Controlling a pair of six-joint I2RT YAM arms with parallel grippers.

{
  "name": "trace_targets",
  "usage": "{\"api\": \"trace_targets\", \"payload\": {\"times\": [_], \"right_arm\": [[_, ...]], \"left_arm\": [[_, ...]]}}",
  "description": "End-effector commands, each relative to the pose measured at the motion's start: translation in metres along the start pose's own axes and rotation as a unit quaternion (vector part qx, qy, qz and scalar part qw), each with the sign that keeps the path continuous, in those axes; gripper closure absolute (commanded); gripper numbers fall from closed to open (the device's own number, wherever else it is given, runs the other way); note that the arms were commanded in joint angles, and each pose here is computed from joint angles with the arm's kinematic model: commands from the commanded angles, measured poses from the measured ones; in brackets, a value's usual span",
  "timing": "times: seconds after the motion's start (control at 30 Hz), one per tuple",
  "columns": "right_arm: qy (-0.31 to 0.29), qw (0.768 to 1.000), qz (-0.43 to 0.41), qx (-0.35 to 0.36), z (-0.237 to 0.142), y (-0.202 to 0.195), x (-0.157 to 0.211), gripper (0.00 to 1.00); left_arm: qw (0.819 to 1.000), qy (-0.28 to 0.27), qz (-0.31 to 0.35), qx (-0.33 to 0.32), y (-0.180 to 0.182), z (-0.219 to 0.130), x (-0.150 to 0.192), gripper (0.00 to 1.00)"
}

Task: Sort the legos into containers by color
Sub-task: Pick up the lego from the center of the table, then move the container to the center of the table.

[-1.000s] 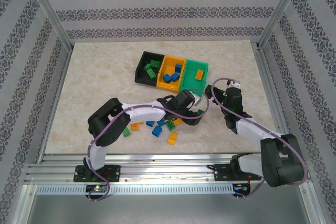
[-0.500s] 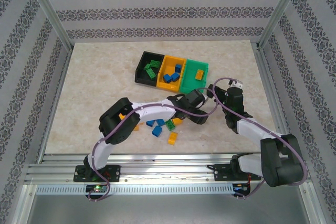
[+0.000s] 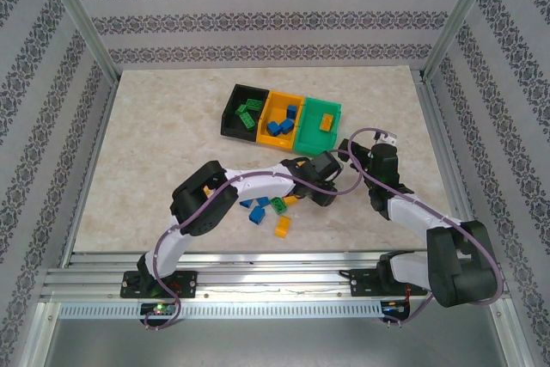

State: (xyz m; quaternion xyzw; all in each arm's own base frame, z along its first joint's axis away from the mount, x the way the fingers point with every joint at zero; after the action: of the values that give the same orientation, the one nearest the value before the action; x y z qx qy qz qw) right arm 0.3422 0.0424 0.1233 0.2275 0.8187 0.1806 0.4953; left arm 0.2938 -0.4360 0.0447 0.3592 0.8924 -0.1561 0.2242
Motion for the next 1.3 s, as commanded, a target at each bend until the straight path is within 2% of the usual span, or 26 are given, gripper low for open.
{"api": "trace_targets", "payload": {"times": [0.0,0.1,0.27,0.47,0.67,0.93,1.07,1.17,1.27], "right_arm": [[-0.003,1.000,0.009,-0.001,0.000,-0.001,-0.002,0.02],[-0.003,1.000,0.010,0.000,0.001,-0.002,-0.001,0.02],[0.000,1.000,0.012,-0.002,0.001,-0.002,0.000,0.02],[0.002,1.000,0.013,-0.001,0.002,-0.003,0.000,0.02],[0.004,1.000,0.014,-0.001,0.002,-0.003,0.001,0.02],[0.006,1.000,0.015,-0.005,0.003,-0.002,0.001,0.02],[0.007,1.000,0.015,-0.004,0.003,-0.002,0.002,0.02],[0.008,1.000,0.013,-0.003,0.004,-0.002,0.002,0.02],[0.009,1.000,0.012,0.001,0.006,-0.003,0.002,0.02]], "left_arm": [[1.000,0.016,0.013,0.001,-0.006,0.001,0.009,0.59],[1.000,0.014,0.010,-0.007,-0.002,-0.003,0.010,0.70],[0.999,-0.013,0.011,-0.036,0.012,-0.024,0.005,0.72],[0.997,-0.044,-0.018,-0.062,0.050,-0.057,-0.007,0.76],[0.991,-0.074,-0.041,-0.103,0.100,-0.098,-0.017,0.77],[0.977,-0.111,-0.094,-0.154,0.187,-0.154,-0.026,0.78],[0.971,-0.113,-0.115,-0.178,0.228,-0.165,-0.027,0.78],[0.966,-0.119,-0.117,-0.198,0.253,-0.157,-0.029,0.78],[0.963,-0.103,-0.118,-0.219,0.275,-0.147,-0.033,0.79]]}}
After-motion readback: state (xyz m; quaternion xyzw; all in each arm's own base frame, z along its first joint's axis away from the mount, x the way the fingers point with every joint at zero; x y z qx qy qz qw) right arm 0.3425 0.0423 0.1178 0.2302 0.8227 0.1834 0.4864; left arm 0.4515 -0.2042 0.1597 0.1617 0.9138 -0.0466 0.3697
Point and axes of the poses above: each hand's point on the last joint's axis, 136 mm out from that joint toward the fingers, its own z axis out along the fingers, its own y axis along the line the jaws close on, x = y × z, the point moved 2 cm from there along -z, back along the fingers, and after that the axes turned 6 degrees about z, right-handed, at the moved point
